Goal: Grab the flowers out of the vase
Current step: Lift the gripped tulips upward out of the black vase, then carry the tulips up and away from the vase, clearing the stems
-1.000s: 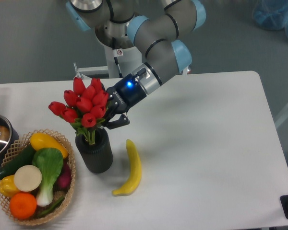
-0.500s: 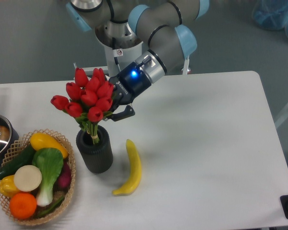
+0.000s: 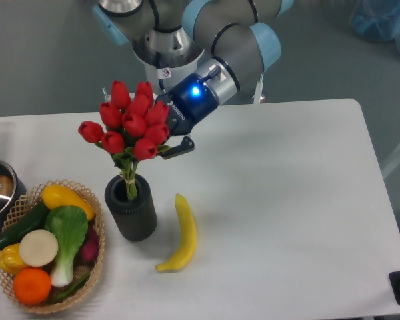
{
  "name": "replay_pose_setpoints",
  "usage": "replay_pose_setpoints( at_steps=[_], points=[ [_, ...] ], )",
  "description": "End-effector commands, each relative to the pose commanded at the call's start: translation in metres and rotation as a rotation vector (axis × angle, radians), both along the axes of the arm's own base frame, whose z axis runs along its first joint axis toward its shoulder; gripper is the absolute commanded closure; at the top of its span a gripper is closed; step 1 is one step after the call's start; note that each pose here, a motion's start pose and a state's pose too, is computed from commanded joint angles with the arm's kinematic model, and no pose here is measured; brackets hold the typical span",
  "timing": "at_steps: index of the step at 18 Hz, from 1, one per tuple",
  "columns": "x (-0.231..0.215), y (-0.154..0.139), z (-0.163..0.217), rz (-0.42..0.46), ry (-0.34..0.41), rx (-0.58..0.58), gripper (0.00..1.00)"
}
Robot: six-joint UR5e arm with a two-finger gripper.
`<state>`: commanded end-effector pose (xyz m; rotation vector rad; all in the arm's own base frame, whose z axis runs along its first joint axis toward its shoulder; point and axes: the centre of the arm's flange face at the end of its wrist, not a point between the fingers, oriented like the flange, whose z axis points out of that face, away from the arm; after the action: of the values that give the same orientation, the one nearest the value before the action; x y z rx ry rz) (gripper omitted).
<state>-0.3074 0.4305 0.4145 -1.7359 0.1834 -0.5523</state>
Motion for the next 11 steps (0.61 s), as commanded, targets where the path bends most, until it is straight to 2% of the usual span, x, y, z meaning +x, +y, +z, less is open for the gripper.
replay_pose_setpoints(
  at_steps=[3, 11],
  points=[
    [0.002, -0.002, 0.01, 0.007, -0.052, 0.008, 0.51],
    [-0.023, -0.021, 0.037, 0.065, -0.092, 0.038, 0.51]
  ],
)
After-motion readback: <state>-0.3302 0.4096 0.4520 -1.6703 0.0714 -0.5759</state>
